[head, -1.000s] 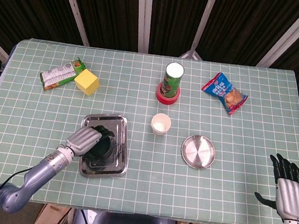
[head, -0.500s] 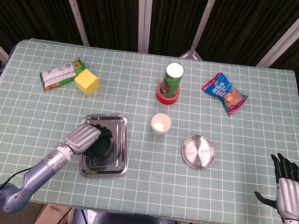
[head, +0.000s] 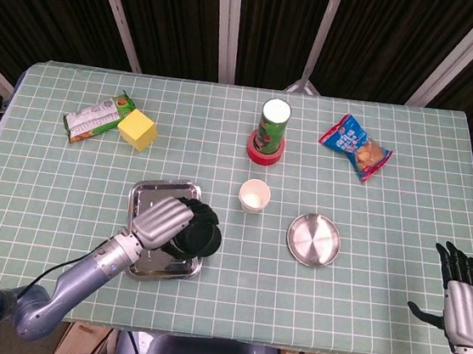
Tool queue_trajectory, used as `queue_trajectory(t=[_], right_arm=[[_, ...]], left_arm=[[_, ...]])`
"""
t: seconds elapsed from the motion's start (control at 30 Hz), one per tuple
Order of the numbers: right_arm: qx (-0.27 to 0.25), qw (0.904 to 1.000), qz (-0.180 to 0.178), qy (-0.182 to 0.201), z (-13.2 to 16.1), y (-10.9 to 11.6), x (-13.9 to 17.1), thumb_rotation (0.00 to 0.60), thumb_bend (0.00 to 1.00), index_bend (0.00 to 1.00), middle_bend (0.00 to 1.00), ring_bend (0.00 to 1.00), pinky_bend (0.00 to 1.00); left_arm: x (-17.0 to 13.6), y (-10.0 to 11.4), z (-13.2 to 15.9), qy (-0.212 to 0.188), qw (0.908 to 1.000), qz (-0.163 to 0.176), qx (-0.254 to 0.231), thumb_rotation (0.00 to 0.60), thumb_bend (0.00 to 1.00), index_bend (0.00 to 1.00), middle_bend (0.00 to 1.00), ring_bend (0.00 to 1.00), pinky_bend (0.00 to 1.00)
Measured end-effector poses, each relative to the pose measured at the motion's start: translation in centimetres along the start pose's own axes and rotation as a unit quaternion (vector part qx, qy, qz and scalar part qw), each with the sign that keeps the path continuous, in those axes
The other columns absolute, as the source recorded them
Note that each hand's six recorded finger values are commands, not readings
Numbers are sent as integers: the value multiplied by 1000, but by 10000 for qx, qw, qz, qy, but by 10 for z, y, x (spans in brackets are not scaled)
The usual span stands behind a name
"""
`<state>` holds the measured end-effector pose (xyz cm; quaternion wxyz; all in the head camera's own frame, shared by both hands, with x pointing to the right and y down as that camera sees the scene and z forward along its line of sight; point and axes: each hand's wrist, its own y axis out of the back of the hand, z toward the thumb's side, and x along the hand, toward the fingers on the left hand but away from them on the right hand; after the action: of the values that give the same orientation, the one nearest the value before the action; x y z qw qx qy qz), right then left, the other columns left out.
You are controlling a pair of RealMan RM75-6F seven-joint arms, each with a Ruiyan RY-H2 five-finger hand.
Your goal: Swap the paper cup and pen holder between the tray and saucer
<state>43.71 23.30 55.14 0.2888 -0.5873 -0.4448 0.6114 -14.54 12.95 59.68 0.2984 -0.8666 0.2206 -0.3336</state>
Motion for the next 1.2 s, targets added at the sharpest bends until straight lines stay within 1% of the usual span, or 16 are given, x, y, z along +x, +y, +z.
queue_trajectory(t=[0.13, 0.3, 0.43, 0.57, 0.77, 0.83, 0.97, 1.03, 1.2], right_arm=[[-19, 10000, -39, -24, -2, 3, 1, 600, 0, 0, 7, 36, 0], [-79, 9999, -81, -44, -5, 5, 0, 600, 0, 0, 7, 36, 0], [-119, 9999, -76, -47, -6, 6, 0, 600, 0, 0, 8, 37, 0], [-157, 9998, -69, -42, -7, 6, -1, 600, 0, 0, 7, 37, 0], [-208, 9997, -86, -43, -8, 8, -1, 600, 0, 0, 7, 37, 0], [-215, 9997, -87, -47, -8, 8, -1, 600, 0, 0, 7, 37, 0], [-162, 9998, -111, -92, -9, 9, -1, 600, 0, 0, 7, 37, 0], [-163, 9997, -127, -105, -9, 9, -1, 600, 0, 0, 7, 37, 0], [-137, 9998, -106, -140, -9, 8, 0, 600, 0, 0, 8, 37, 0]], left_arm=[[23, -13, 15, -30, 9997, -236, 18, 600, 412, 411, 357, 277, 379], [53, -36, 36, -14, 9987, -501, 58, 600, 406, 408, 338, 271, 374], [71, -50, 46, 36, 9981, -613, 59, 600, 341, 394, 317, 249, 360], [81, -58, 52, 84, 9975, -657, 237, 600, 220, 353, 227, 180, 327], [82, -59, 54, 176, 9966, -658, 457, 600, 36, 257, 65, 19, 225], [81, -58, 55, 200, 9965, -674, 462, 600, 6, 233, 20, 0, 200], [77, -60, 55, 215, 9953, -848, 416, 600, 0, 223, 3, 0, 184], [75, -57, 57, 187, 9952, -875, 391, 600, 0, 223, 3, 0, 184], [68, -39, 62, 108, 9966, -683, 458, 600, 0, 223, 4, 0, 184]])
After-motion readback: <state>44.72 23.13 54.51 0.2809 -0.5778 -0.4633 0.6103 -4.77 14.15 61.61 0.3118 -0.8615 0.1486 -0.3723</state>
